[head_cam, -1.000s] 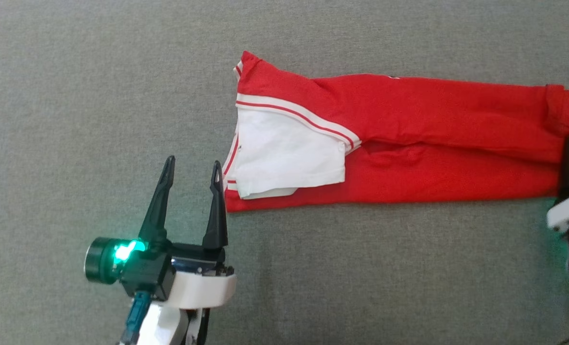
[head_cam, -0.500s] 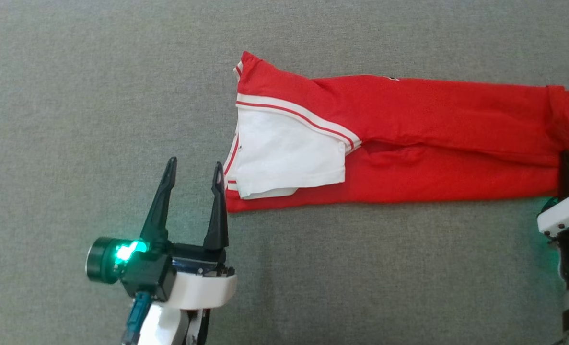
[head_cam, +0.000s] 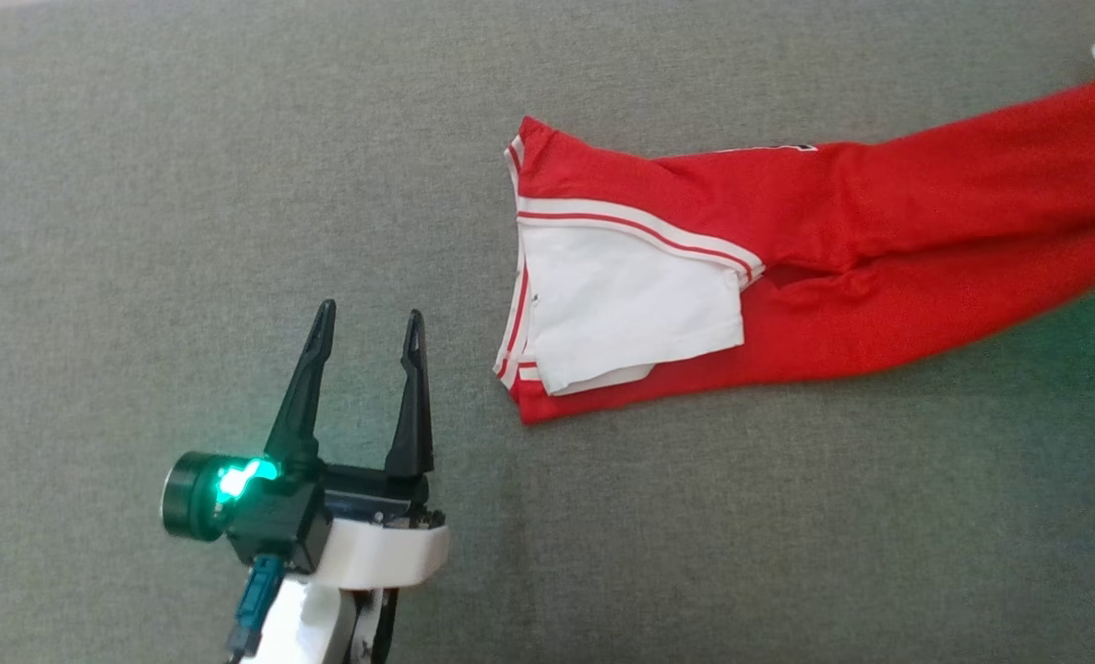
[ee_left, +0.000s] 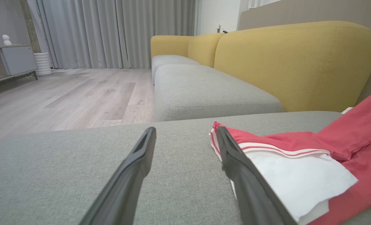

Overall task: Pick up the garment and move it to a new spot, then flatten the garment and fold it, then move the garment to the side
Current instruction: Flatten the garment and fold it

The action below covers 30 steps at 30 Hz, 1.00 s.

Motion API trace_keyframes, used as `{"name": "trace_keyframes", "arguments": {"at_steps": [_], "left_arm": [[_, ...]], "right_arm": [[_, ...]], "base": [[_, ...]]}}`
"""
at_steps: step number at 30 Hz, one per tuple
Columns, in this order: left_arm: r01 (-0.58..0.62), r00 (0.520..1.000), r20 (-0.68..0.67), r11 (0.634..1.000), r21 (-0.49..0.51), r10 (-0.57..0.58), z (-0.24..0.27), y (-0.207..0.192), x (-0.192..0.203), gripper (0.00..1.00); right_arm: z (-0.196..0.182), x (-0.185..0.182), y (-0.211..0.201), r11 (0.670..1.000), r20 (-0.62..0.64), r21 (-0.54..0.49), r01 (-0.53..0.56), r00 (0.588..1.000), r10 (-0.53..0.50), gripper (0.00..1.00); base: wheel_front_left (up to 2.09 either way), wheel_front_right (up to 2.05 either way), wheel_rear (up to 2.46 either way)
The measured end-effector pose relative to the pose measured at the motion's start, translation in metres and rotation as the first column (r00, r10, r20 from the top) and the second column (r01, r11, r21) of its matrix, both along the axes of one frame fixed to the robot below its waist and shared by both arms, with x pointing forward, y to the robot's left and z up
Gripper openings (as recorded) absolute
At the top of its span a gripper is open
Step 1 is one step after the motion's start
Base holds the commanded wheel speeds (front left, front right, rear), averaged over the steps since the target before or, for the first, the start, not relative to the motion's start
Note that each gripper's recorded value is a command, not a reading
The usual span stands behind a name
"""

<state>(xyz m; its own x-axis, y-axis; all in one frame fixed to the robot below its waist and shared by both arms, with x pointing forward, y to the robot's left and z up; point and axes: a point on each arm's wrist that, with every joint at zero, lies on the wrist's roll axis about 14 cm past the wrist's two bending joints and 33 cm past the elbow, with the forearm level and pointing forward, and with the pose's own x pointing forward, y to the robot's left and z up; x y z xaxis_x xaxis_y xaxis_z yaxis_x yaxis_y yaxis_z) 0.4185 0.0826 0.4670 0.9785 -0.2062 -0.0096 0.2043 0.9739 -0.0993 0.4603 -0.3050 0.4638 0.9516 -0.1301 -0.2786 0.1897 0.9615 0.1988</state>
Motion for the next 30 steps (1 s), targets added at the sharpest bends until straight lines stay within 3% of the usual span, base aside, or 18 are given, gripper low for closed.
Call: {"name": "trace_keyframes", "arguments": {"at_steps": [5, 10, 16, 23, 28, 29, 30], "left_arm": [[0.014, 1.000, 0.004, 1.000, -0.002, -0.014, 0.002, -0.004, -0.003, 1.00], [0.006, 1.000, -0.015, 1.000, -0.009, -0.006, -0.002, -0.002, -0.008, 1.00], [-0.014, 0.999, -0.032, 1.000, -0.009, 0.013, -0.007, 0.005, -0.009, 1.00], [-0.046, 0.997, -0.058, 0.999, -0.010, 0.046, -0.014, 0.014, -0.012, 1.00], [-0.066, 0.995, -0.070, 0.998, -0.008, 0.065, -0.017, 0.020, -0.014, 1.00], [-0.067, 0.995, -0.071, 0.998, -0.007, 0.067, -0.017, 0.020, -0.014, 1.00], [-0.068, 0.995, -0.070, 0.998, -0.007, 0.068, -0.017, 0.021, -0.014, 1.00]], "right_arm": [[0.046, 0.014, 0.074, 0.976, 0.139, 0.094, -0.197, 0.973, 0.183, 0.00], [0.062, 0.011, 0.163, 0.890, 0.191, 0.161, -0.427, 0.898, 0.396, 0.00], [0.041, -0.003, 0.249, 0.766, 0.160, 0.261, -0.587, 0.809, 0.565, 0.00], [0.016, -0.013, 0.315, 0.653, 0.117, 0.307, -0.692, 0.708, 0.696, 0.00], [-0.009, -0.031, 0.343, 0.591, 0.050, 0.331, -0.736, 0.639, 0.767, 0.00], [-0.013, -0.034, 0.346, 0.584, 0.042, 0.333, -0.740, 0.631, 0.775, 0.13], [-0.016, -0.036, 0.349, 0.578, 0.032, 0.334, -0.745, 0.622, 0.783, 0.87]], "base": [[0.00, 0.00, 0.00], [0.00, 0.00, 0.00], [0.00, 0.00, 0.00], [0.00, 0.00, 0.00], [0.00, 0.00, 0.00], [0.00, 0.00, 0.00], [0.00, 0.00, 0.00]]}}
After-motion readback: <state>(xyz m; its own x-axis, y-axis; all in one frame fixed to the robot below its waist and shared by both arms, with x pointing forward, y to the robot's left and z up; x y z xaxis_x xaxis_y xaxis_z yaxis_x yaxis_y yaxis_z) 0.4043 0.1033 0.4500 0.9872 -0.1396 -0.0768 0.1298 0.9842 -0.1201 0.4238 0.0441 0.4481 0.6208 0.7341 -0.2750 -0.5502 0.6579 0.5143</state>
